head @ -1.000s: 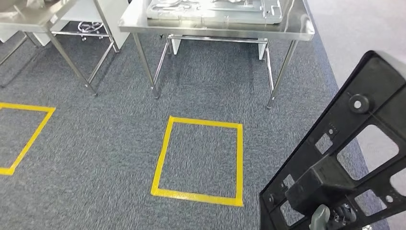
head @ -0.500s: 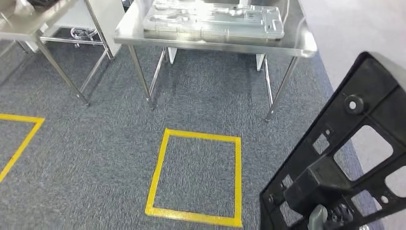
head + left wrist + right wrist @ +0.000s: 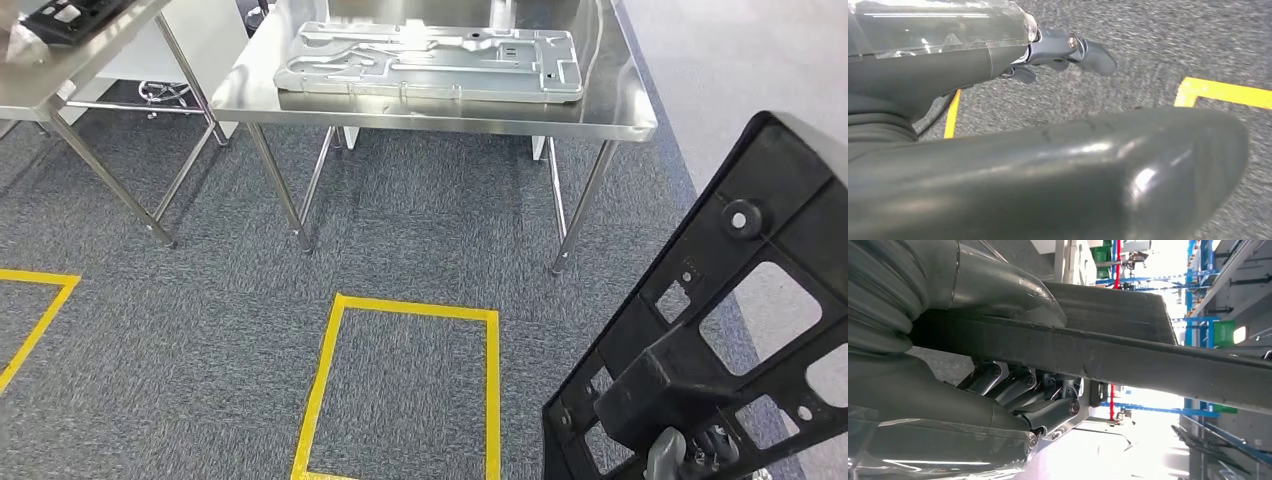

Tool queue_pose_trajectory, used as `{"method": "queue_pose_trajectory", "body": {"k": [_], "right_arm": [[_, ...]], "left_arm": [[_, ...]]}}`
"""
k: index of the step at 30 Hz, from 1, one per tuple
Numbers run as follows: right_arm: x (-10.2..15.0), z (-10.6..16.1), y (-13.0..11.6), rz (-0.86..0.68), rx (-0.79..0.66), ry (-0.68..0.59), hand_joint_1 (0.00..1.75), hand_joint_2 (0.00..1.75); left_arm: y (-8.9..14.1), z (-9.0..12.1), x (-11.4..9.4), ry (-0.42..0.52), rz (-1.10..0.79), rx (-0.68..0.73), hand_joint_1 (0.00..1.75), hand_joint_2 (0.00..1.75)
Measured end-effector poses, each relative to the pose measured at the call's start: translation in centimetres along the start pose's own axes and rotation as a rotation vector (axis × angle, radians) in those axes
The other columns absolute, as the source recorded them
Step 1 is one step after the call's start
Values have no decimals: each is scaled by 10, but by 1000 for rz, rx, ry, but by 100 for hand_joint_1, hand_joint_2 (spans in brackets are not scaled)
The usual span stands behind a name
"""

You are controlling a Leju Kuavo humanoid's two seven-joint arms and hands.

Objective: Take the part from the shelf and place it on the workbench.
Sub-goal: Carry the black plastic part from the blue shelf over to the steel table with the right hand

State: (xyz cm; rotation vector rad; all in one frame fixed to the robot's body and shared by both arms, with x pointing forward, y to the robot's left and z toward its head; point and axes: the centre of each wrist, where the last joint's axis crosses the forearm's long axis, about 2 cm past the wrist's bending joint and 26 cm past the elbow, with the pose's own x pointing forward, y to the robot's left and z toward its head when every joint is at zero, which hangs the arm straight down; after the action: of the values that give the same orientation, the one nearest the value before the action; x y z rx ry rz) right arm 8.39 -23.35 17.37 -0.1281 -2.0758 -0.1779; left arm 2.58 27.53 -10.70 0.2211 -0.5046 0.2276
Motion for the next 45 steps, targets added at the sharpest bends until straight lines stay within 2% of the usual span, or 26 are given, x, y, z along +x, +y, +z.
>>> {"method": "queue_pose_trajectory", "body": {"k": [7, 17, 20, 24, 28, 41, 45], "right_arm": [[-1, 1, 0, 7, -9, 21, 175, 175], [-3, 4, 0, 50, -14, 67, 175, 175], [-6, 7, -4, 106, -65, 123, 175, 175], [-8, 10, -10, 172, -232, 216, 175, 175], [-8, 7, -16, 232, -370, 230, 175, 175], [-6, -2, -20, 302, -479, 214, 175, 175], [-6, -9, -24, 431, -515, 151, 175, 175]], "left_arm": [[3, 3, -7, 17, -3, 4, 0, 0], [5, 1, -4, 17, -4, 13, 0, 0], [6, 3, -7, 29, -8, 15, 0, 0], [7, 4, -9, 36, -15, 16, 0, 0], [10, 1, -6, 30, -23, 18, 0, 0], [24, 2, -12, 54, -38, 44, 0, 0], [25, -1, -9, 46, -45, 45, 0, 0]]}}
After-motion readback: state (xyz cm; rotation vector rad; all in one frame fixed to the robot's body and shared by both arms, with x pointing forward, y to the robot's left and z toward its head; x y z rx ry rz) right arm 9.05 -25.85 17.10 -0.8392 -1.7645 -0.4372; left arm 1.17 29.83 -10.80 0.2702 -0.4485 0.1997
